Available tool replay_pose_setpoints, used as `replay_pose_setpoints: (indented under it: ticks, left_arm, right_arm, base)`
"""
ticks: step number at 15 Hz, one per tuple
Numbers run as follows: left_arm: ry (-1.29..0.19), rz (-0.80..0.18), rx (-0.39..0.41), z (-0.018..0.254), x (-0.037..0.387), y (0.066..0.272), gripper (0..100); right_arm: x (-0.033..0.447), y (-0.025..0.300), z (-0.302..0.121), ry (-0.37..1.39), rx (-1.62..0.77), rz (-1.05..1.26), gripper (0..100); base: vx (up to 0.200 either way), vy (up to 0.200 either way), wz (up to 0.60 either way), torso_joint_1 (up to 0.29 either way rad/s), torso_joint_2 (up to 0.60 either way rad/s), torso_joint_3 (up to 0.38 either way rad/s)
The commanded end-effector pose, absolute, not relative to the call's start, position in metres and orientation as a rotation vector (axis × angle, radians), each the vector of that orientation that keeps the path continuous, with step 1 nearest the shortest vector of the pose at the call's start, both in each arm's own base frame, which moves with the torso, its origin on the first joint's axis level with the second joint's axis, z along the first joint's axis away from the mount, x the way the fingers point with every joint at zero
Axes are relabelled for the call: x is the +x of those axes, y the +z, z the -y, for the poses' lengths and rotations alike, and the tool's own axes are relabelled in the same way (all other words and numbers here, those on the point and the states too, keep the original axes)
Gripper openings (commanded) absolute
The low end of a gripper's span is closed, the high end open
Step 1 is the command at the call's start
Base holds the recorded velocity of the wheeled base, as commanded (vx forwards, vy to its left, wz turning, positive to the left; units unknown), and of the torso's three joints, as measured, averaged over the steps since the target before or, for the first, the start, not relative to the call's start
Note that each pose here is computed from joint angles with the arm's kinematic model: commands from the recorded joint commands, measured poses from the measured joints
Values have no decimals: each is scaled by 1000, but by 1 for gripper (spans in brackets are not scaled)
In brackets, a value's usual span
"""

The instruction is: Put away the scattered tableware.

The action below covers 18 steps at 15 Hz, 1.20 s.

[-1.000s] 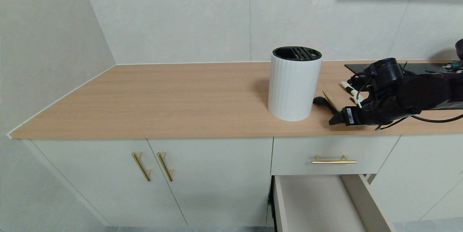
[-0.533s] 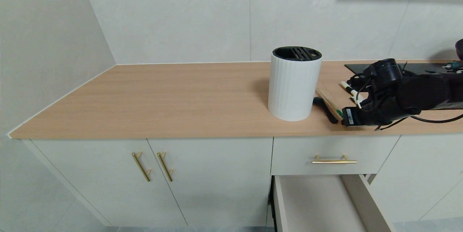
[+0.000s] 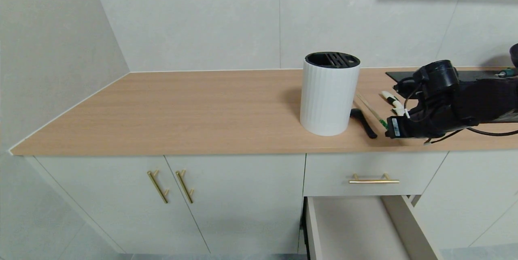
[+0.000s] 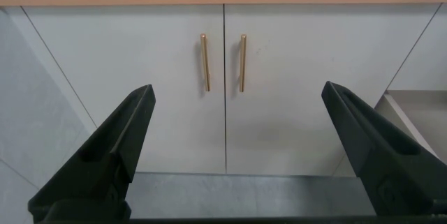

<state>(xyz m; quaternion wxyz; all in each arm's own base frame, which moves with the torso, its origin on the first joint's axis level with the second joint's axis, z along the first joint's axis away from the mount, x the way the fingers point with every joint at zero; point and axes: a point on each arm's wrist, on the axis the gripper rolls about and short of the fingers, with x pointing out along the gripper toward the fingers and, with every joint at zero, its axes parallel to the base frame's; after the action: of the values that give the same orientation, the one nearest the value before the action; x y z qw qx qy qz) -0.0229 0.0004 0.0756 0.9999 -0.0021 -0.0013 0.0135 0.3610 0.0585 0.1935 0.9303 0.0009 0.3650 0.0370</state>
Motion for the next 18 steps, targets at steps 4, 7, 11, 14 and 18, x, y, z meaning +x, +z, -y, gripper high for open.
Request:
replay_pose_setpoints:
  ticks: [4, 7, 11, 14, 18]
  left_arm:
    - [28, 2, -5, 0, -23, 76, 100]
    - [28, 2, -5, 0, -23, 76, 100]
    - [28, 2, -5, 0, -23, 76, 100]
    - [28, 2, -6, 0, -23, 76, 100]
    - [28, 2, -5, 0, -23, 76, 100]
  right_arm:
    - [280, 227, -45, 79, 37, -688, 0]
    - [225, 227, -37, 102, 46, -678, 0]
    - [162, 209, -38, 227, 44, -700, 0]
    - [137, 187, -45, 422, 12, -789, 0]
    - [146, 145, -57, 495, -107, -1043, 0]
  base:
    - [0, 0, 0, 0, 0, 0]
    - [0, 0, 0, 0, 0, 0]
    - [0, 0, 0, 0, 0, 0]
    - [0, 0, 0, 0, 0, 0]
    - [0, 0, 0, 0, 0, 0]
